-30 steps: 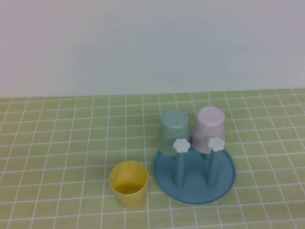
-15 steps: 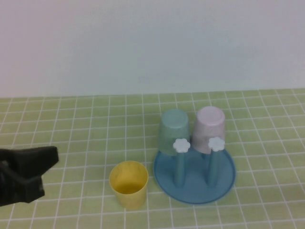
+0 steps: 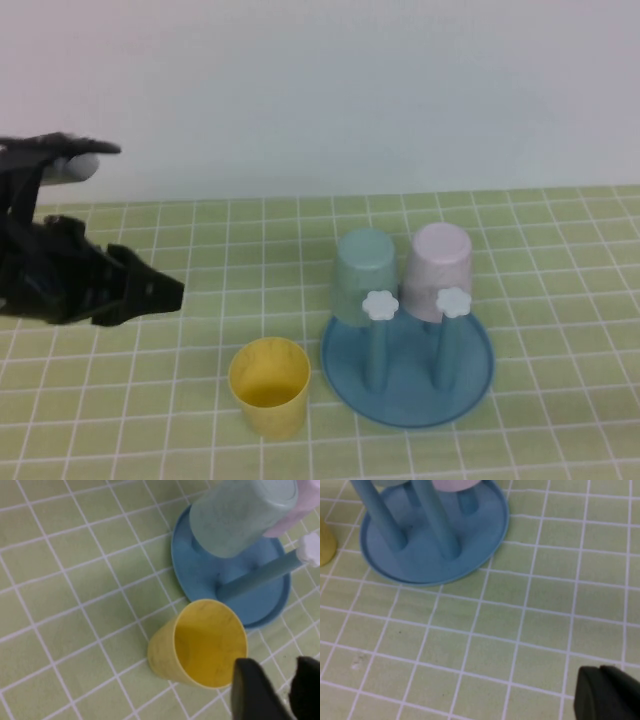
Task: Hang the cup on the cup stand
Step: Pick up the cup from the table
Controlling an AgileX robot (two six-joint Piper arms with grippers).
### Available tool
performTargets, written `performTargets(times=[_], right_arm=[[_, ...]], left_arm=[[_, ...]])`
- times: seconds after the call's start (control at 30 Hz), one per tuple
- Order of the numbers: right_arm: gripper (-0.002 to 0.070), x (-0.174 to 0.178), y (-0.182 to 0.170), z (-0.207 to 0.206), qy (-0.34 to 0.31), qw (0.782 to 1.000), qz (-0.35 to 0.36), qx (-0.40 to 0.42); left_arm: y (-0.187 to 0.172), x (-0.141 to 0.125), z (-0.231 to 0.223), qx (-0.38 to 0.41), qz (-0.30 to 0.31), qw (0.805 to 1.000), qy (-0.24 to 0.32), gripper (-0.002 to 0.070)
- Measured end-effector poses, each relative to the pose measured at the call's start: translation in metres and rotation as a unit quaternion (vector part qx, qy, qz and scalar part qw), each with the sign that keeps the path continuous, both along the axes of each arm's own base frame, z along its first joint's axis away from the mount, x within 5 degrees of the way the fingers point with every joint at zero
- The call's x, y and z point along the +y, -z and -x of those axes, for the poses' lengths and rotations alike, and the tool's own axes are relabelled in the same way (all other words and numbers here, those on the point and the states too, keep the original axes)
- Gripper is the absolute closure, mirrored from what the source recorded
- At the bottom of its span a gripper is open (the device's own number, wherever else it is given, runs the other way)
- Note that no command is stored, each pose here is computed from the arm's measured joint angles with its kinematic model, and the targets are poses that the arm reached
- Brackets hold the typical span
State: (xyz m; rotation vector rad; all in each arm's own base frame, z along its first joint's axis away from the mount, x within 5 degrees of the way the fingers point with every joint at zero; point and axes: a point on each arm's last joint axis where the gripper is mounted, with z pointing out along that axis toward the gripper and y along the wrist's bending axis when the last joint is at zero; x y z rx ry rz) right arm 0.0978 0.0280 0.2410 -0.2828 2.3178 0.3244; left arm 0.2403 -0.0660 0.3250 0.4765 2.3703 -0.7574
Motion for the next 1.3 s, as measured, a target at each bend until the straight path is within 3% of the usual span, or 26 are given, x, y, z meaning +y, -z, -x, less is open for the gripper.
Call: performTargets(times=[0.1, 0.27, 0.53, 0.67, 1.1, 1.3], right_arm=[[0.0678, 0.001, -0.001, 0.000, -0.007, 1.000, -0.002, -0.004], [0.0678, 0.002, -0.001, 0.000, -0.009, 1.000, -0.006, -0.006], [0.0678, 0.002, -0.001, 0.000, -0.010, 1.000, -0.006, -0.006], [0.0678, 0.002, -0.001, 0.000, -0.009, 1.000, -0.007, -0.006], [0.0678, 0.002, -0.001, -0.001, -0.014, 1.000, -0.002, -0.009], [0.0678, 0.002, -0.001, -0.001, -0.014, 1.000, -0.002, -0.010]], left_arm=[[0.005, -0.001, -0.018, 0.014, -0.006, 1.000, 0.004, 0.0251], [0.016, -0.015, -0.039, 0.049, -0.056, 0.997, 0.024, 0.0248], [0.043, -0.054, -0.050, 0.057, -0.200, 0.977, 0.045, 0.0248], [0.054, -0.070, -0.053, 0.052, -0.212, 0.974, 0.058, 0.0249], [0.092, -0.083, -0.067, 0.094, -0.227, 0.968, 0.056, 0.0364], [0.102, -0.084, -0.069, 0.110, -0.231, 0.965, 0.055, 0.0519]])
